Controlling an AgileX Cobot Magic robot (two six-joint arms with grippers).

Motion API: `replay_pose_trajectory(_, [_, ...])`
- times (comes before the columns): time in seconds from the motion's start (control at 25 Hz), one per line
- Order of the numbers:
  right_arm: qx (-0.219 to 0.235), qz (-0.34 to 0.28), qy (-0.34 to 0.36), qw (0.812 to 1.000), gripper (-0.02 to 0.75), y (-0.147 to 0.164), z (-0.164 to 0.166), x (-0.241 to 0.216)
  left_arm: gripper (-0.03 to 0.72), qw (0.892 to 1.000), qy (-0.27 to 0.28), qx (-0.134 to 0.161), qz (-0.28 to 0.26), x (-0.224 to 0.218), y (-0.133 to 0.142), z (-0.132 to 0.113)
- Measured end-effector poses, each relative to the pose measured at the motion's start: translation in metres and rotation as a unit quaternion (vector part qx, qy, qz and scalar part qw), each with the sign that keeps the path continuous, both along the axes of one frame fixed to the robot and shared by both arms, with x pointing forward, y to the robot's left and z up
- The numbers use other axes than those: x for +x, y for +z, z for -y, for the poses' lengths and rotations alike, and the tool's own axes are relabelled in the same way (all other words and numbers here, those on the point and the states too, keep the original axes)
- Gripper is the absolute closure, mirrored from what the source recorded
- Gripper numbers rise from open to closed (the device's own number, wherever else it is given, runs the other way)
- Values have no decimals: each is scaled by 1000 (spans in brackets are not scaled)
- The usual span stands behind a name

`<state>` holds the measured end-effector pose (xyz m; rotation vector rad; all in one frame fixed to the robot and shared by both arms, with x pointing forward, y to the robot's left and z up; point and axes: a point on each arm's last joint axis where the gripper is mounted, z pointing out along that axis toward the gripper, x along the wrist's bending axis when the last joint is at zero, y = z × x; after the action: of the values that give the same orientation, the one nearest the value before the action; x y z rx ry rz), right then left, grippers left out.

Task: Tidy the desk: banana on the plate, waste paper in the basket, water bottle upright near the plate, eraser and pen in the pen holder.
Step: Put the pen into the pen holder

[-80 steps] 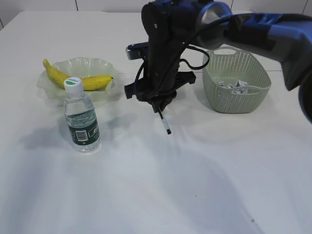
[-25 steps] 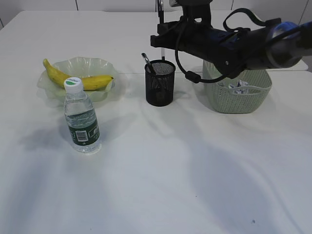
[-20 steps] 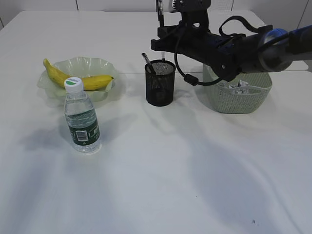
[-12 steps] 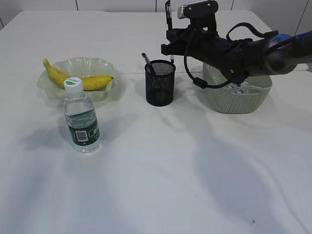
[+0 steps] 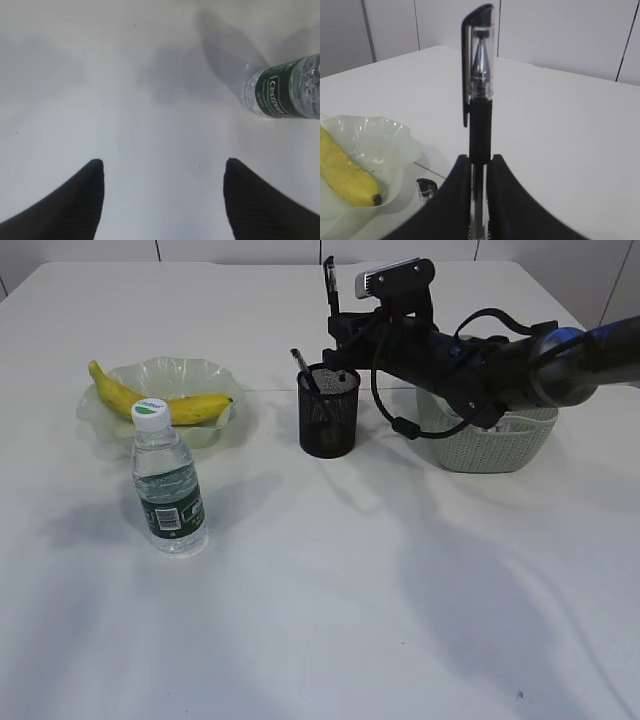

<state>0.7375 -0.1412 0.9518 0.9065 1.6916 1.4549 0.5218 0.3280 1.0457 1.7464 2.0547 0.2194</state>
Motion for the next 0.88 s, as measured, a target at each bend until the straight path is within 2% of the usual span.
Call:
replay_pose_trajectory(0.64, [-4,-19,2,1000,692,-21,-1,2,161,1000,0,0,1,0,0,0])
replay_pose_trajectory(0.88, [-14,-29,8,999,691,-38,-2,5,161,1000,1,1,2,0,0,0])
